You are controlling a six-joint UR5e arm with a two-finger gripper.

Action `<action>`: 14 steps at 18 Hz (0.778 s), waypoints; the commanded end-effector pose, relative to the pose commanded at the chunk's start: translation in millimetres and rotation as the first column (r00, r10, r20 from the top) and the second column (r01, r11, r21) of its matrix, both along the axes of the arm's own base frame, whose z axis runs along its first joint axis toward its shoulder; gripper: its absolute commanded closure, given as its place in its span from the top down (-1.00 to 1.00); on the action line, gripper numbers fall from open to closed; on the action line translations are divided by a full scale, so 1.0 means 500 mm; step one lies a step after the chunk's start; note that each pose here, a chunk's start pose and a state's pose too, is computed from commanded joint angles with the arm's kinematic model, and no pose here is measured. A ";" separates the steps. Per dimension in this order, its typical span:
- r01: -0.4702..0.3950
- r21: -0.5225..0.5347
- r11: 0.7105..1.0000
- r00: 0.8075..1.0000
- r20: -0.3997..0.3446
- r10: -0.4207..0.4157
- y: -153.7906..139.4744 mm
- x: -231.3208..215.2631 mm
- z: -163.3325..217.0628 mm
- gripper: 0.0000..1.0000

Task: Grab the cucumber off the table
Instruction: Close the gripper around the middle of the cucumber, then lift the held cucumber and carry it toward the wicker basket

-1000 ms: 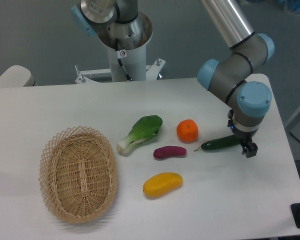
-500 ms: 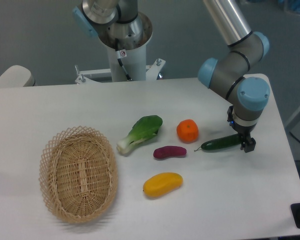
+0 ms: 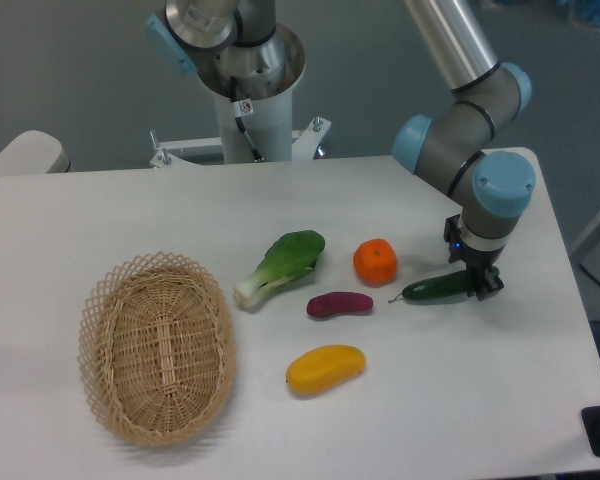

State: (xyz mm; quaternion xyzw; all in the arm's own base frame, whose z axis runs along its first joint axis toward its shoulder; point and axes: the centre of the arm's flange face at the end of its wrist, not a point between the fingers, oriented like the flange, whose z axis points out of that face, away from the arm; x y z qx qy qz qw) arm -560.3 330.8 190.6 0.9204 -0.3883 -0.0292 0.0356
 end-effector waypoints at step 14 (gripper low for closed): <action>-0.034 0.027 0.999 0.999 -0.032 0.035 0.119 -0.004 0.186 -0.57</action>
